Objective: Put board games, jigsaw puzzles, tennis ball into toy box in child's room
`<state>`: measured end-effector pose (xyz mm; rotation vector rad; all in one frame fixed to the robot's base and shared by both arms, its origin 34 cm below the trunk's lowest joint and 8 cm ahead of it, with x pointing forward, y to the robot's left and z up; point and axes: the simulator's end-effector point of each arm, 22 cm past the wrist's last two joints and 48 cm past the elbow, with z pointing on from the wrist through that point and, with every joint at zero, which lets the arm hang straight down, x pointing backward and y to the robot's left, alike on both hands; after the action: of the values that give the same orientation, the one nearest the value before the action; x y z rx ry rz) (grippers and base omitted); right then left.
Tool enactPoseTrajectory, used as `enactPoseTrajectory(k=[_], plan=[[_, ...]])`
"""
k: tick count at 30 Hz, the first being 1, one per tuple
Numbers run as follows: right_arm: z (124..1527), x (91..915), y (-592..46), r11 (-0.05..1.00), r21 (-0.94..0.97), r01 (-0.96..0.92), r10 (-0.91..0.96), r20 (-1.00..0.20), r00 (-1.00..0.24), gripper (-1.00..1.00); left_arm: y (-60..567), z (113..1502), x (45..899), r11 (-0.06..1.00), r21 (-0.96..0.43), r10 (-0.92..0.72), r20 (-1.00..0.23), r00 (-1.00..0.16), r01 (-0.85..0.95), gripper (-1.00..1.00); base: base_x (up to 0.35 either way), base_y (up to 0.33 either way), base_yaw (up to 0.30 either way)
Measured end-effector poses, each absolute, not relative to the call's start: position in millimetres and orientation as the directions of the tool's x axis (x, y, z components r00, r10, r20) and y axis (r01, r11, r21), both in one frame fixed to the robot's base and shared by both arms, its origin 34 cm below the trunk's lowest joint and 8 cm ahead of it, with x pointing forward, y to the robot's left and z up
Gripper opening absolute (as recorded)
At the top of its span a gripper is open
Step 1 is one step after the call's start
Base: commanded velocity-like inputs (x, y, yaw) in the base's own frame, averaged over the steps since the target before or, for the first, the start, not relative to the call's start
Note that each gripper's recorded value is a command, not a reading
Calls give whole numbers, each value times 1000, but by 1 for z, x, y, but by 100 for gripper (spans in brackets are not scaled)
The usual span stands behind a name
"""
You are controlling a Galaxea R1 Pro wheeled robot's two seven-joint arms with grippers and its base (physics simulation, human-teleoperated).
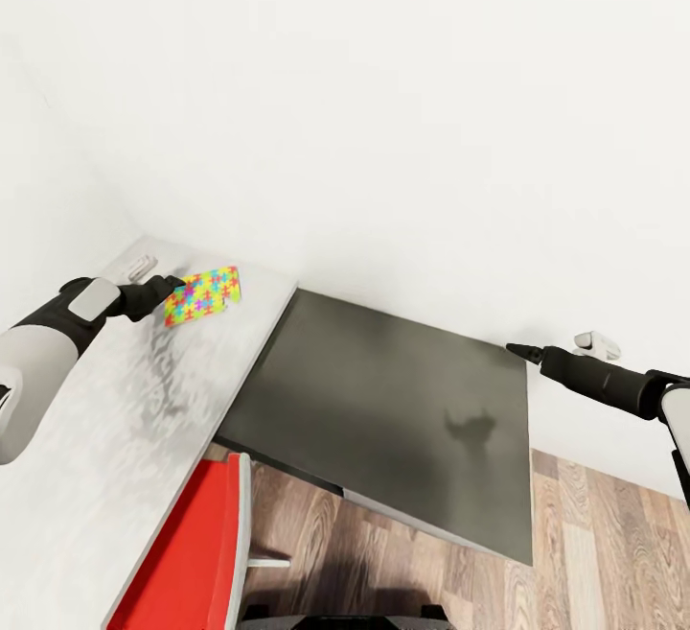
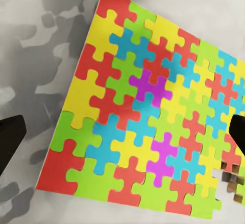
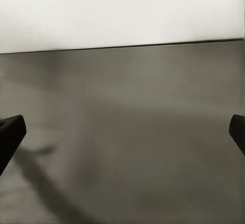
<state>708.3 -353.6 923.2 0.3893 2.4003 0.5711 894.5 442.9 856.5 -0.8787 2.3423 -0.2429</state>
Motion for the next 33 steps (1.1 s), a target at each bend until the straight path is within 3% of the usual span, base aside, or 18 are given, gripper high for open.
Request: enactPoseTrajectory(k=[33], plan=[[891, 703, -353, 862, 482, 158, 407, -470, -783, 100, 456, 892, 941, 770, -384, -636, -511, -578, -509, 100, 0, 0, 0]])
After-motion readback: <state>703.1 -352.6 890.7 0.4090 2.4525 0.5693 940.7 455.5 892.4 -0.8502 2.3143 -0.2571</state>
